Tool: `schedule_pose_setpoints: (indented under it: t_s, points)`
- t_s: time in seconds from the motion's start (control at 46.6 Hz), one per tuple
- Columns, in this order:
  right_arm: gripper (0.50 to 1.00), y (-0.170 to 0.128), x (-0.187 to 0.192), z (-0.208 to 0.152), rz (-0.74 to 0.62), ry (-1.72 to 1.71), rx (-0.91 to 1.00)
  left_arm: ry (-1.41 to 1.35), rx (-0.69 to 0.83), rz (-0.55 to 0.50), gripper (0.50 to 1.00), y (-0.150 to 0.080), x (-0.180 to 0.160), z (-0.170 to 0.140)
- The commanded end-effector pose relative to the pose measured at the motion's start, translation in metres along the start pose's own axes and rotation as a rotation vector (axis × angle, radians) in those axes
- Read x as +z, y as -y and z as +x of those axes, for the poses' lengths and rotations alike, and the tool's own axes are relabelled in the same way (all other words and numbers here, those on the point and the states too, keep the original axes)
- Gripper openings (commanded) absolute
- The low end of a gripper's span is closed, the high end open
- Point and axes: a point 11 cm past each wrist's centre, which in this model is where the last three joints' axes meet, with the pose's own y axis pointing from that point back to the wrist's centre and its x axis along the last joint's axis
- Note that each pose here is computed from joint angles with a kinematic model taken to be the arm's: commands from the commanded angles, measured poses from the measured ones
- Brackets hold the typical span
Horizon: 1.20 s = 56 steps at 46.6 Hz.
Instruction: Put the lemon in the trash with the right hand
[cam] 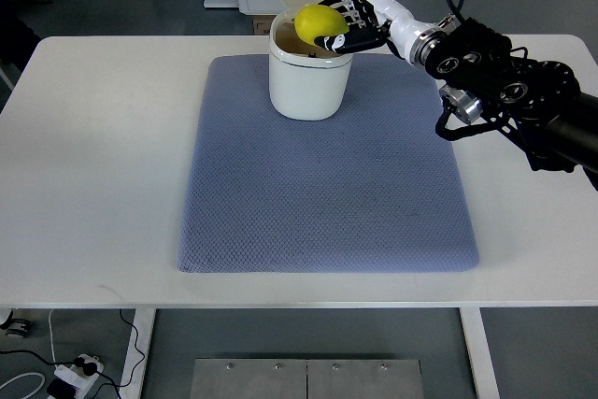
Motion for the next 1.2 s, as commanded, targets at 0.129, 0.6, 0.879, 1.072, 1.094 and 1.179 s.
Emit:
schedule_pose_setpoints:
  t_s: [0.129, 0.6, 0.879, 1.072, 1.094, 1.179]
  points:
    - [0.918, 0.0, -0.003, 0.001, 0.005, -0.002, 0.003, 0.0, 0.0, 0.001, 1.0, 0.0, 0.0, 0.0]
    - [0.956, 0.001, -0.012, 0.005, 0.02, -0.008, 0.007, 0.0, 0.0, 0.001, 1.0, 0.0, 0.0, 0.0]
    - [0.993, -0.002, -0.01, 0.006, 0.02, -0.003, -0.007, 0.0, 0.0, 0.001, 1.0, 0.0, 0.0, 0.0]
    - [1.0, -0.016, -0.003, 0.016, 0.012, 0.009, -0.022, 0.0, 0.0, 0.001, 1.0, 0.0, 0.0, 0.0]
    - [1.0, -0.019, -0.001, 0.019, 0.011, 0.011, -0.022, 0.0, 0.0, 0.001, 1.0, 0.0, 0.0, 0.0]
    - [1.0, -0.031, 0.004, 0.029, 0.005, 0.021, -0.026, 0.0, 0.0, -0.001, 1.0, 0.0, 0.0, 0.0]
